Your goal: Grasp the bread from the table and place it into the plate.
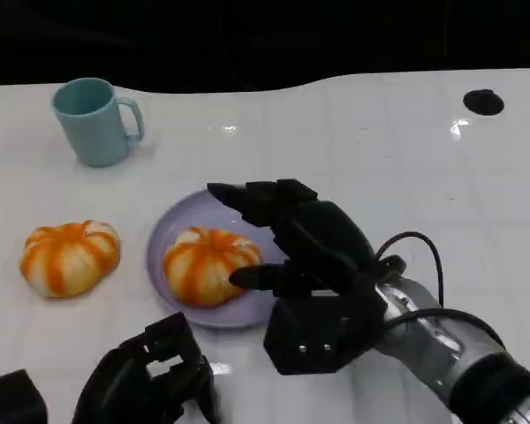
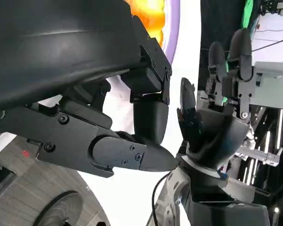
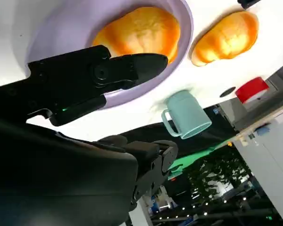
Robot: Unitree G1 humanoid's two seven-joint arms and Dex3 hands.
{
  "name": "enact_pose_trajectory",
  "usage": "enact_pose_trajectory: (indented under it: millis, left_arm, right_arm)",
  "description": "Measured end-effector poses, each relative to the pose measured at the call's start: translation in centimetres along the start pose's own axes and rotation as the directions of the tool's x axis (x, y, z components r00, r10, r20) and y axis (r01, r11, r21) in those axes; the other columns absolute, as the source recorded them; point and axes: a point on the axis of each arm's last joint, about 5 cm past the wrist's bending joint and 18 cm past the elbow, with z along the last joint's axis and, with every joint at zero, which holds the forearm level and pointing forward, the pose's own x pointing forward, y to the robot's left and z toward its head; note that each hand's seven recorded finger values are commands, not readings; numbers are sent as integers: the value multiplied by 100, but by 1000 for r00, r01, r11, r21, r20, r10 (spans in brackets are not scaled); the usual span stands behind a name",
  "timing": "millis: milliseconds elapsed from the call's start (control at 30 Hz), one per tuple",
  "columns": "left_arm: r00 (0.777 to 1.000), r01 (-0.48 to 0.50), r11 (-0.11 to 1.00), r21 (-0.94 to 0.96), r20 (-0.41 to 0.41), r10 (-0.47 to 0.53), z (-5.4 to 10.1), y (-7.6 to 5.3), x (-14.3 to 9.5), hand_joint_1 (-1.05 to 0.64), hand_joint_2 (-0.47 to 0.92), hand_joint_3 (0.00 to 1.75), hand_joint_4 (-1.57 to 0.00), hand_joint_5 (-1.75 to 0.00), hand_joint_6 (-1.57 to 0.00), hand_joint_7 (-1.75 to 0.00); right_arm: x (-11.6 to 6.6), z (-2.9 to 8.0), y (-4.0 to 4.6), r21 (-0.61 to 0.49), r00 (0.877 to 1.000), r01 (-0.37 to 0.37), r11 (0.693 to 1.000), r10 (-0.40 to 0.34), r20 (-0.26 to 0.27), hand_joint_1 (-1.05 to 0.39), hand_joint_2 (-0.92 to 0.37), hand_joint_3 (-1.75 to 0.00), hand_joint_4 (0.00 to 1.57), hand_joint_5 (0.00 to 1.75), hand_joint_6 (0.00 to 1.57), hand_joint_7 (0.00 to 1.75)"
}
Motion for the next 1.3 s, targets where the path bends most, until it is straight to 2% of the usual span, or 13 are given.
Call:
enact_pose_trajectory:
  millis: [167,300,500,600,667,733,800,833,900,1000,1033,1100,1300]
  left_arm:
    - [1000,0,1000,0,2,0,0,-1,4,-62,92,25,-81,-175,-71,-153]
    - [1000,0,1000,1,4,0,-3,-2,7,-61,92,25,-81,-175,-71,-153]
    - [1000,0,1000,-1,3,0,-9,-1,11,-63,92,24,-81,-175,-71,-153]
    - [1000,0,1000,-1,2,0,-12,-1,12,-64,92,24,-81,-175,-71,-154]
    - [1000,-1,1000,-1,2,1,-12,-1,12,-65,92,23,-81,-175,-71,-154]
    - [1000,-1,1000,-1,2,1,-12,-2,12,-65,92,23,-81,-175,-72,-154]
    - [1000,0,1000,-1,3,0,-12,-2,14,-64,92,23,-81,-175,-72,-155]
    - [1000,0,1000,-1,3,0,-12,-2,15,-64,92,23,-81,-175,-71,-155]
    - [1000,1,1000,-1,3,-1,-11,-4,19,-63,92,23,-81,-175,-71,-155]
    - [1000,3,1000,-3,3,-3,-11,-6,25,-64,92,23,-80,-175,-71,-155]
    - [1000,3,1000,-3,3,-3,-11,-7,27,-64,92,23,-80,-175,-71,-156]
    - [1000,4,1000,-4,3,-3,-11,-9,30,-64,92,22,-80,-175,-71,-156]
    - [1000,1,1000,-7,2,-1,-10,-13,47,-64,92,22,-80,-175,-70,-156]
  right_arm:
    - [-130,-71,-76,4,999,39,999,-39,26,-50,-92,-8,14,74,43,10]
    - [-255,-129,-125,-32,995,73,997,-71,68,-37,-90,-5,34,83,61,17]
    - [-434,-221,-169,-146,975,182,972,-158,159,-15,-87,-5,60,97,87,28]
    - [-502,-257,-198,-176,961,228,957,-193,196,-10,-82,-13,74,118,95,41]
    - [-555,-283,-215,-197,952,257,946,-213,219,-10,-61,-59,80,136,91,67]
    - [-604,-309,-234,-213,942,286,934,-234,241,-11,-54,-84,82,157,87,94]
    - [-665,-345,-251,-231,936,305,924,-246,251,-13,-54,-89,82,167,82,114]
    - [-697,-362,-255,-237,935,311,920,-251,252,-14,-54,-90,84,172,78,138]
    - [-760,-398,-264,-263,931,324,909,-256,261,-18,-55,-86,87,174,74,162]
    - [-850,-441,-319,-303,917,360,882,-276,288,-26,-65,-74,90,175,73,173]
    - [-886,-455,-332,-314,916,368,875,-282,287,-26,-65,-75,90,175,74,174]
    - [-966,-473,-350,-335,919,368,868,-284,274,-25,-54,-91,91,175,74,174]
    - [-1207,-464,-361,-353,935,348,868,-294,198,-16,-41,-107,86,175,68,174]
